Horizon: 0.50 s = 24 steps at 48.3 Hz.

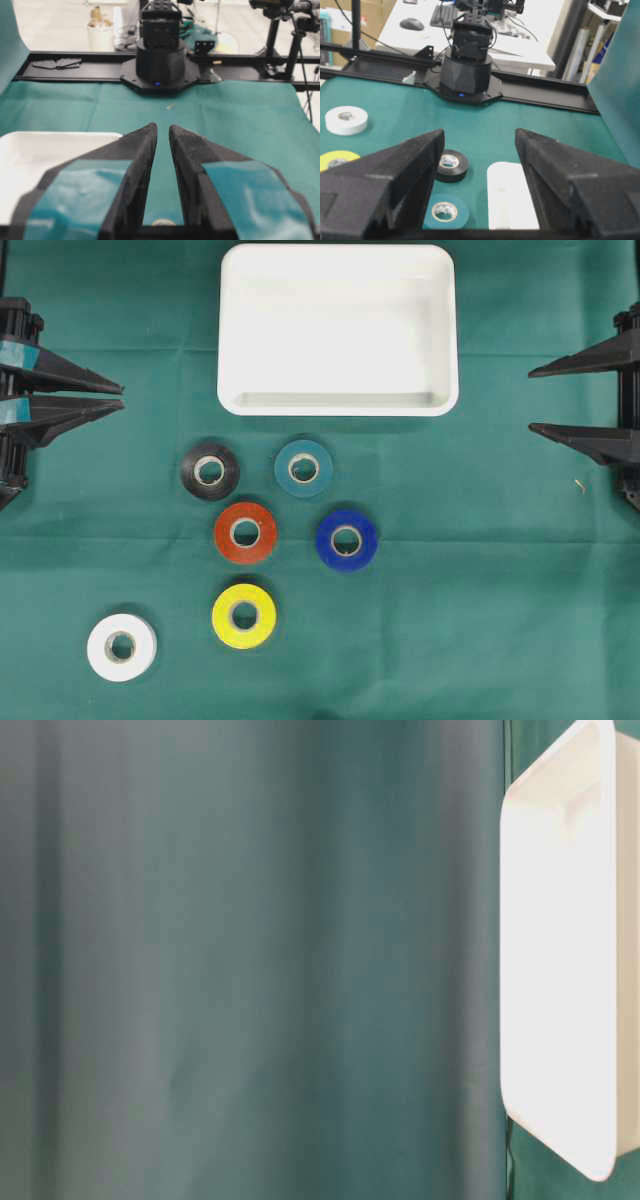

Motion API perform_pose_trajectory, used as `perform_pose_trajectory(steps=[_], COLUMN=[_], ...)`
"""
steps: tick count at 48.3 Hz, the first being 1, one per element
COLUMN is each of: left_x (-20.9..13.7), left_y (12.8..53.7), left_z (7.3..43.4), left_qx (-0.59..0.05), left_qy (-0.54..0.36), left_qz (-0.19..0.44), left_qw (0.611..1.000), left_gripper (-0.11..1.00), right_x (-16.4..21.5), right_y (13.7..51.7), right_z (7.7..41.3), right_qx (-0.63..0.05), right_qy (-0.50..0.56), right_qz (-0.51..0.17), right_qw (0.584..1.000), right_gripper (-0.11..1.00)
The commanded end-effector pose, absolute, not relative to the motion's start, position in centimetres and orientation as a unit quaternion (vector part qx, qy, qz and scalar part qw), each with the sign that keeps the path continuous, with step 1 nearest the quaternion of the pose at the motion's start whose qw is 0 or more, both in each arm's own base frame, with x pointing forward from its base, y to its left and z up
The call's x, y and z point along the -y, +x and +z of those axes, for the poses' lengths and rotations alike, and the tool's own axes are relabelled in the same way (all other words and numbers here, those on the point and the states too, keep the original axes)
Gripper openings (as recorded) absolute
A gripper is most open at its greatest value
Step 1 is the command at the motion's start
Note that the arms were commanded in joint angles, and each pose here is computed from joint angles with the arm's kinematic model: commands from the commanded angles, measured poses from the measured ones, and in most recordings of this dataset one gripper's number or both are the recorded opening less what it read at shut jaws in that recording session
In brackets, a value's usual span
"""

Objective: Put the tape into the white case with the left arm.

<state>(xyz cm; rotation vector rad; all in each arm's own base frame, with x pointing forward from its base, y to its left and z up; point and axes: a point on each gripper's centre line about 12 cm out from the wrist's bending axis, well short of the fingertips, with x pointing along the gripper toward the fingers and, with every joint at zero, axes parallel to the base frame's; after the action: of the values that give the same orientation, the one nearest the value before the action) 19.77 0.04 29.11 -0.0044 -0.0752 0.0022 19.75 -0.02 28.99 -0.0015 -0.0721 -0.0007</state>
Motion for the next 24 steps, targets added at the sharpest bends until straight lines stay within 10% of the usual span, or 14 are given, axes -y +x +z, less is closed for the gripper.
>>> perform_pose_trajectory(steps=[1,12,24], left_x=[0.0,0.0,0.2], left_y=[20.0,19.9,19.6], left_z=[29.2,29.0,29.0], left_qx=[0.038,0.036,0.039], left_qy=[-0.007,-0.014,-0.022], left_qz=[0.001,0.001,-0.006], left_qw=[0.999,0.999,0.999], left_gripper=[0.24,0.01,0.01], right_x=[0.1,0.4,0.3], right_y=[20.0,20.2,19.8], right_z=[29.5,28.8,27.7], right_qx=[0.043,0.031,0.019], right_qy=[-0.001,-0.001,-0.001], right_qz=[-0.003,-0.009,-0.009], right_qw=[0.999,0.999,1.000], right_gripper=[0.24,-0.07,-0.09])
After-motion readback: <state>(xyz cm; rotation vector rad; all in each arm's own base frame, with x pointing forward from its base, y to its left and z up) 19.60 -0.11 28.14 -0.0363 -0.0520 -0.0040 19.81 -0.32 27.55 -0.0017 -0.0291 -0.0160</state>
